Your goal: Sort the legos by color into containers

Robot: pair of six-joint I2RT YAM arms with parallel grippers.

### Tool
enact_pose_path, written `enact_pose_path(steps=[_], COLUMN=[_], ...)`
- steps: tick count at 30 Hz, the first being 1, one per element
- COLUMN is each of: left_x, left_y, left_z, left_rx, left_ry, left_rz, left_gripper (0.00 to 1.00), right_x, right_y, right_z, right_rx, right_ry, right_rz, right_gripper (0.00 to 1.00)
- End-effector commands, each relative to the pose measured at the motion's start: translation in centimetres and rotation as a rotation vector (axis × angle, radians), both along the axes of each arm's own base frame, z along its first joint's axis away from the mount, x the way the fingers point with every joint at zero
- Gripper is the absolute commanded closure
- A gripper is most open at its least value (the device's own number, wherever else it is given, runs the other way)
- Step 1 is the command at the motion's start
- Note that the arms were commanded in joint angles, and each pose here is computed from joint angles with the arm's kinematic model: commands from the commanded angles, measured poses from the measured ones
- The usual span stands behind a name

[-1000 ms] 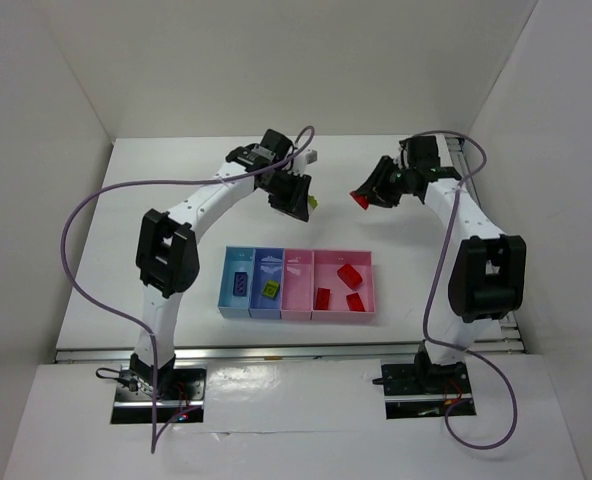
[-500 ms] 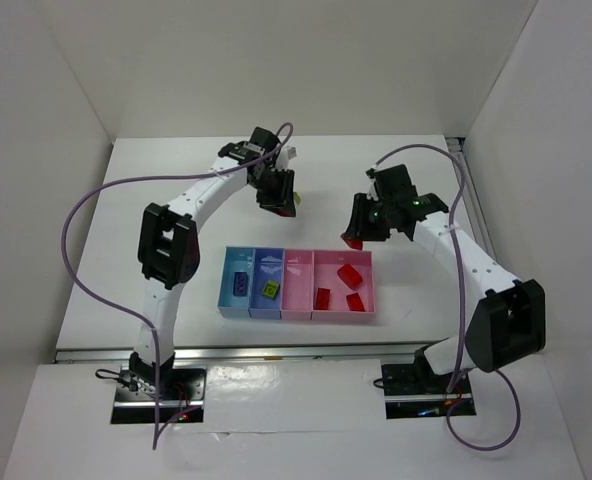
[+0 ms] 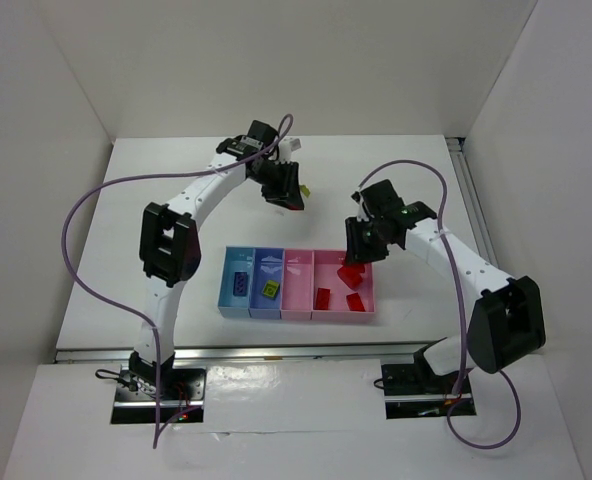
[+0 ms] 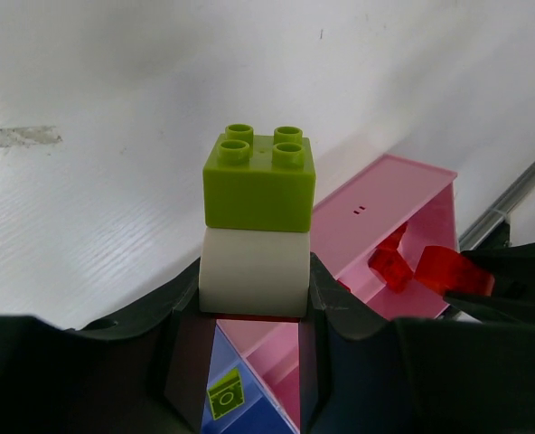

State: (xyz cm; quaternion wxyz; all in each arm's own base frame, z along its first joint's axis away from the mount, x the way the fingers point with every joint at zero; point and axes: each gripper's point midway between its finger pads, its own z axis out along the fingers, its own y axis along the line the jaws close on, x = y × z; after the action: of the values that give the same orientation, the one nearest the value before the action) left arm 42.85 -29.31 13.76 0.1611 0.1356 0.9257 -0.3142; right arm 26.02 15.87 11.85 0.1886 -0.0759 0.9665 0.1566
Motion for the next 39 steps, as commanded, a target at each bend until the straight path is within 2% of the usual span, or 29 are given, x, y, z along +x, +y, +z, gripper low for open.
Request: enact_pose_path(steps=[1, 2, 3, 5, 6, 9, 12, 13, 17, 18, 19, 20, 21, 26, 28, 34, 39], left_x=[0.5, 0.5, 0.5, 0.5, 0.5, 0.2, -0.1, -0.4, -1.0, -1.3, -1.8, -1.9, -2.0, -2.9, -3.2, -4.1, -4.0], left_y=[-0.8, -0.8, -0.8, -0.8, -0.8, -0.8, -1.0, -1.0, -1.0, -1.1, -1.0, -1.1, -1.0, -1.7, -2.0, -2.5, -2.4], left_z=[1.2, 1.2, 1.2, 1.2, 1.2, 1.4, 2.2, 1.9, 3.1, 2.9, 3.6, 4.1, 4.2, 4.5, 5.0, 4.8, 5.1], left_rx=[-0.061, -0.061, -0.061, -0.061, -0.061, -0.07, -0.089, -0.093, -0.112, -0.119, -0.129, -0.14, -0.14, -0.136, -0.139, -0.13, -0.124], left_ry=[-0.02, -0.02, -0.02, -0.02, -0.02, -0.024, -0.043, -0.035, -0.059, -0.054, -0.068, -0.074, -0.088, -0.098, -0.106, -0.102, -0.12], left_rz=[-0.026, -0.026, -0.026, -0.026, -0.026, -0.042, -0.074, -0.086, -0.118, -0.136, -0.152, -0.157, -0.165, -0.201, -0.211, -0.243, -0.246], left_gripper=[1.0, 1.0, 1.0, 1.0, 1.0, 1.0, 1.0, 1.0, 1.0, 1.0, 1.0, 1.0, 1.0, 1.0, 1.0, 1.0, 1.0], right_x=[-0.2, -0.2, -0.2, -0.5, -0.9, 0.3, 3.1, 4.2, 8.8, 9.0, 9.5, 11.2, 10.9, 14.1, 14.2, 16.9, 17.9], right_y=[0.0, 0.0, 0.5, 1.0, 1.2, 1.4, 1.7, 1.3, 3.1, 4.7, 5.1, 5.5, 6.8, 9.5, 9.7, 9.4, 9.0], right_z=[0.5, 0.5, 0.6, 0.5, 0.4, 2.1, 4.9, 4.7, 7.6, 9.1, 9.4, 9.6, 10.2, 12.2, 11.5, 11.7, 11.0], right_rx=[-0.011, -0.011, -0.008, -0.021, -0.026, -0.027, -0.001, 0.015, 0.275, 0.411, 0.476, 0.54, 0.634, 0.833, 0.858, 0.953, 0.917], right_ry=[-0.023, -0.023, -0.02, -0.016, -0.006, -0.061, -0.139, -0.119, -0.118, -0.086, -0.07, -0.073, -0.019, -0.015, 0.041, 0.068, 0.078], right_rz=[0.031, 0.031, 0.036, 0.055, 0.069, 0.066, 0.035, -0.003, -0.055, -0.039, -0.042, -0.047, -0.026, -0.008, -0.042, -0.114, -0.139], right_gripper=[0.69, 0.64, 0.35, 0.22, 0.19, 0.19, 0.28, 0.3, 0.31, 0.31, 0.31, 0.29, 0.27, 0.15, 0.15, 0.15, 0.16])
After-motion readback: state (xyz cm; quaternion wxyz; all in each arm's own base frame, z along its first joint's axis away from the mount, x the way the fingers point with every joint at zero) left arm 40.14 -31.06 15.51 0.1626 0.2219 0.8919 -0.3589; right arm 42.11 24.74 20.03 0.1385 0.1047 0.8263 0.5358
